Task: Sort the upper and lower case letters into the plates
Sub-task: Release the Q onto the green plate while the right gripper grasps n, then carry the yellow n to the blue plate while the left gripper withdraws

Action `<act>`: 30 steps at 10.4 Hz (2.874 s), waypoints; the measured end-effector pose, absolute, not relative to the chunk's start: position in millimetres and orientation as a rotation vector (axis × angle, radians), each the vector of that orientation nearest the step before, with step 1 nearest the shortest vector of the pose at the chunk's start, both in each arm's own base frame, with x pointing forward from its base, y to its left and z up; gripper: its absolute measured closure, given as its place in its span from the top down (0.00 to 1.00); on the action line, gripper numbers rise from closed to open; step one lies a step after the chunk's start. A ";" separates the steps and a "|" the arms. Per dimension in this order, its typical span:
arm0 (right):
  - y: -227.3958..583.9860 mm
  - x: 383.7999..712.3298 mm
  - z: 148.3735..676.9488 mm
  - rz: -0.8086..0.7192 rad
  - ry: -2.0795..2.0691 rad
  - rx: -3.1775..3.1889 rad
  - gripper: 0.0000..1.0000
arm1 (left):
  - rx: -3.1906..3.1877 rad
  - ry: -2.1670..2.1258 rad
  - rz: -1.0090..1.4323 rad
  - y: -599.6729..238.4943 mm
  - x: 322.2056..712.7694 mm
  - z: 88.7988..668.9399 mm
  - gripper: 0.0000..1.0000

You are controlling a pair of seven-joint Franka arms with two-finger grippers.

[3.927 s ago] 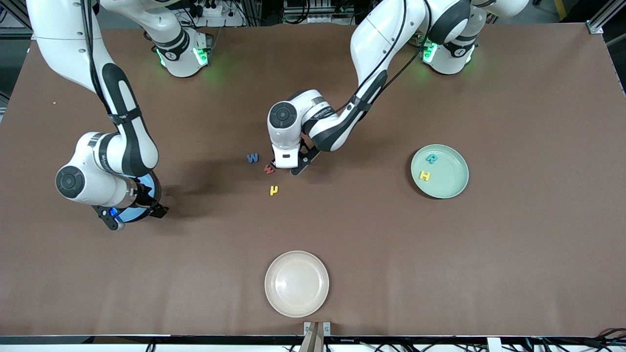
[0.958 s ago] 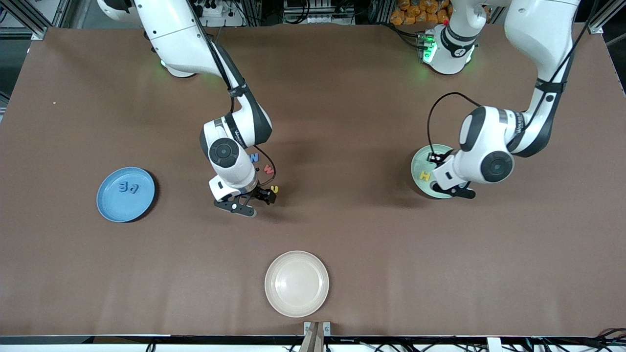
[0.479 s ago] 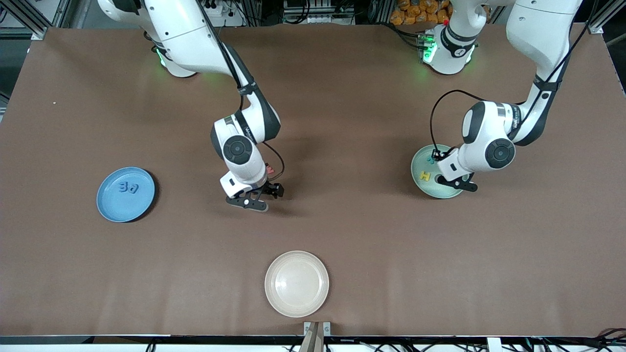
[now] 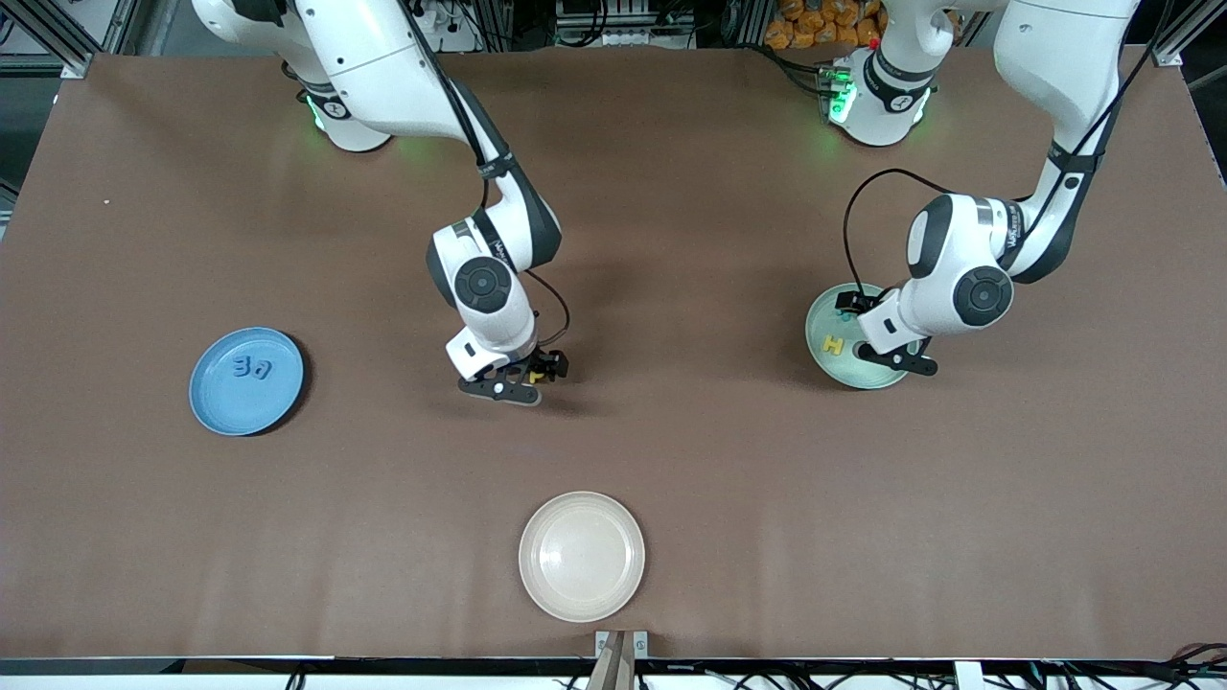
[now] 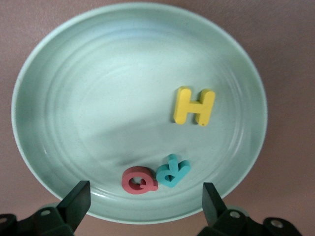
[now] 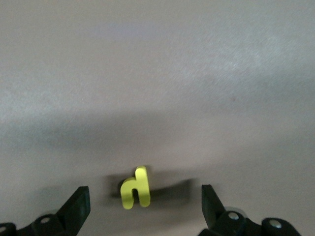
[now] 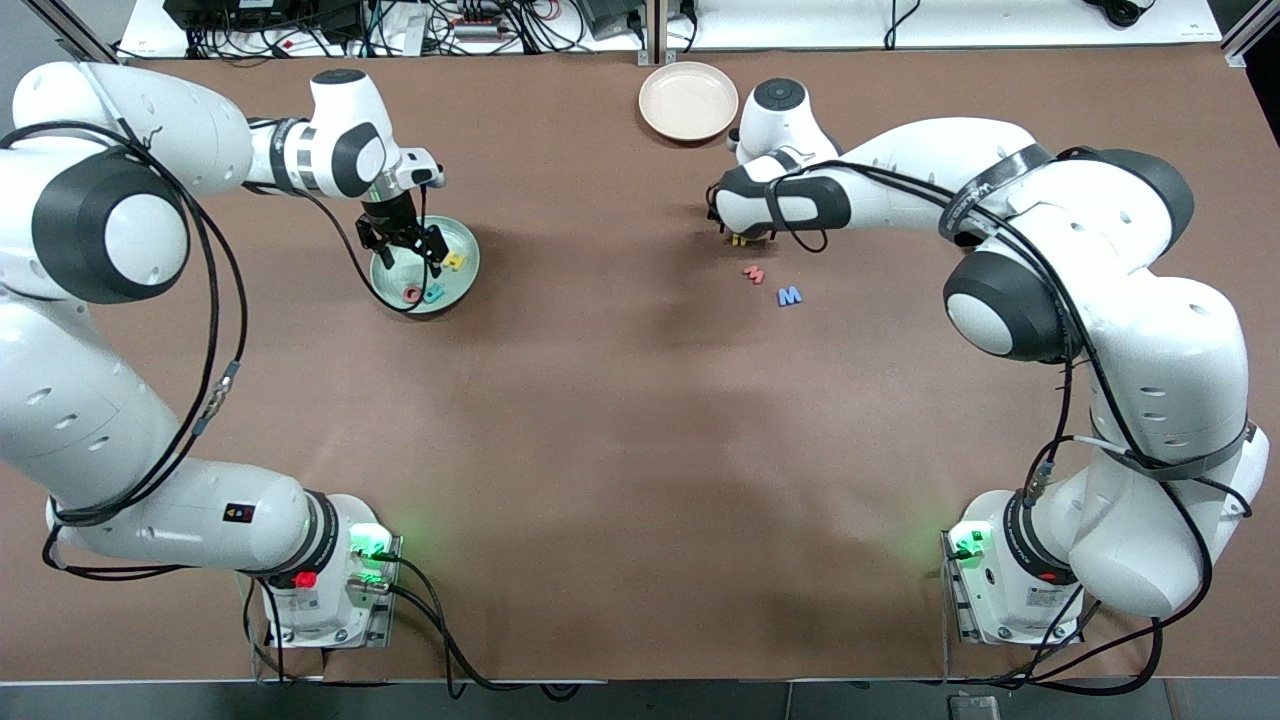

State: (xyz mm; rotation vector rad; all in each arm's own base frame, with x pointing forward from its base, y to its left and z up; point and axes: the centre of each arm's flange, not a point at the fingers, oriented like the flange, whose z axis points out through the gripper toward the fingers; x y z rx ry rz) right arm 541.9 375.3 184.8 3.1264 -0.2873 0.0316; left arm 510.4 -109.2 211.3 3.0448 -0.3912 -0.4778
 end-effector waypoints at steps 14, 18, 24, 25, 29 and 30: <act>393.8 540.5 180.4 0.051 -0.403 3.116 0.27 | 3.054 0.285 -0.263 -322.6 536.9 248.3 1.00; 386.9 544.2 180.8 0.047 -0.497 3.092 0.26 | 3.004 0.469 -0.241 -362.8 536.7 261.5 1.00; 222.5 621.1 214.1 0.100 -0.963 2.781 0.26 | 2.967 0.587 -0.242 -395.5 537.1 260.0 1.00; 185.4 633.1 224.1 0.115 -1.023 2.733 0.26 | 2.948 0.644 -0.243 -407.5 535.1 262.4 1.00; 37.0 652.3 254.3 0.040 -1.085 2.608 0.26 | 2.889 0.841 -0.291 -501.7 488.9 246.3 1.00; 15.8 649.2 261.2 -0.004 -1.088 2.581 0.26 | 2.868 0.899 -0.293 -520.9 474.8 243.0 1.00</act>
